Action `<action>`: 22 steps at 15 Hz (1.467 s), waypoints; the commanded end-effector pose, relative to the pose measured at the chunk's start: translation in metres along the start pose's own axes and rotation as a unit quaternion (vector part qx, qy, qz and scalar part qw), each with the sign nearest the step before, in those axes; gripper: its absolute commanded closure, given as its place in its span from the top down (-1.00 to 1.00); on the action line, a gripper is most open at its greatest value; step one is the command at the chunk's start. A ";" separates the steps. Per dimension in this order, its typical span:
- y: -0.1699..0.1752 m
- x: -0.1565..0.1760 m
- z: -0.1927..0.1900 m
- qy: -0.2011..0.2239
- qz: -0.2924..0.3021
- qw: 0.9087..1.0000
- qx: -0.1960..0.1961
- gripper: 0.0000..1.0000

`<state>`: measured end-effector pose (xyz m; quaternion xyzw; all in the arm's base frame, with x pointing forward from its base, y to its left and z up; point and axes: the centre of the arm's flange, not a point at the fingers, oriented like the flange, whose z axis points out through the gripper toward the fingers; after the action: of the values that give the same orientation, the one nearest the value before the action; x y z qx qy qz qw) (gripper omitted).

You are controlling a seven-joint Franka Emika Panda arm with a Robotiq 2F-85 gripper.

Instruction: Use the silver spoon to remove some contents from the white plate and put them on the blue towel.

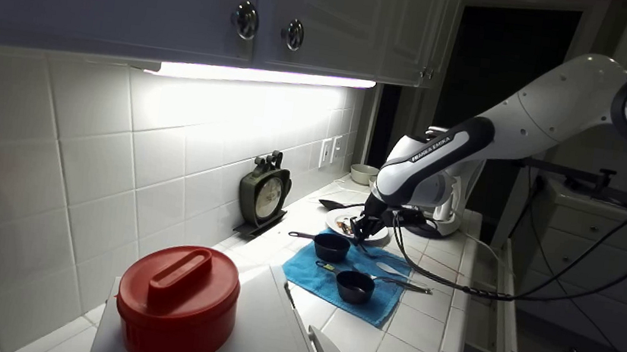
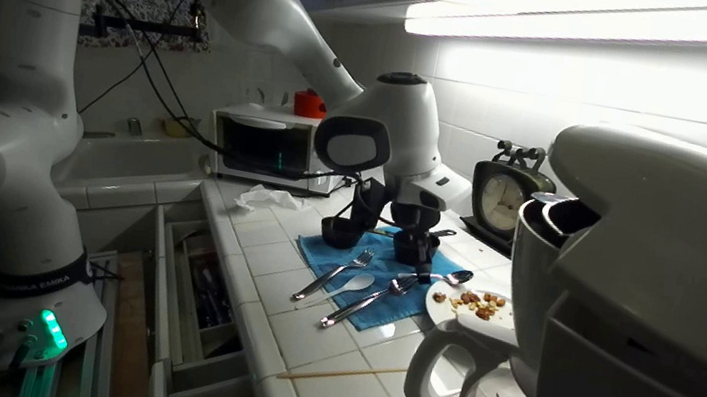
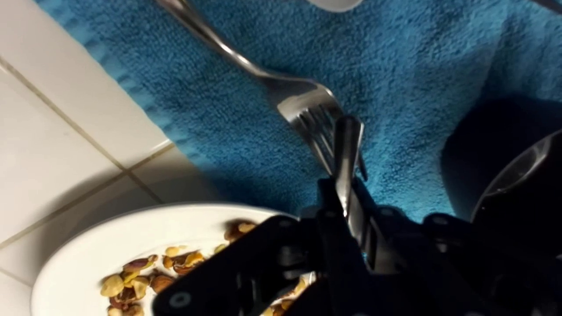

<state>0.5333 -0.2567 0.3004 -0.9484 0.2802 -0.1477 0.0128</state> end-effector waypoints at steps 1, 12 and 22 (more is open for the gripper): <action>-0.003 0.005 -0.014 -0.003 0.012 1.000 0.018 -0.85; 0.002 -0.002 -0.051 -0.069 0.025 0.996 0.044 -0.87; 0.042 -0.011 -0.081 -0.169 0.078 0.977 0.100 -0.87</action>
<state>0.4825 -0.2741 0.3692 -0.9355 0.3265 -0.0307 0.1316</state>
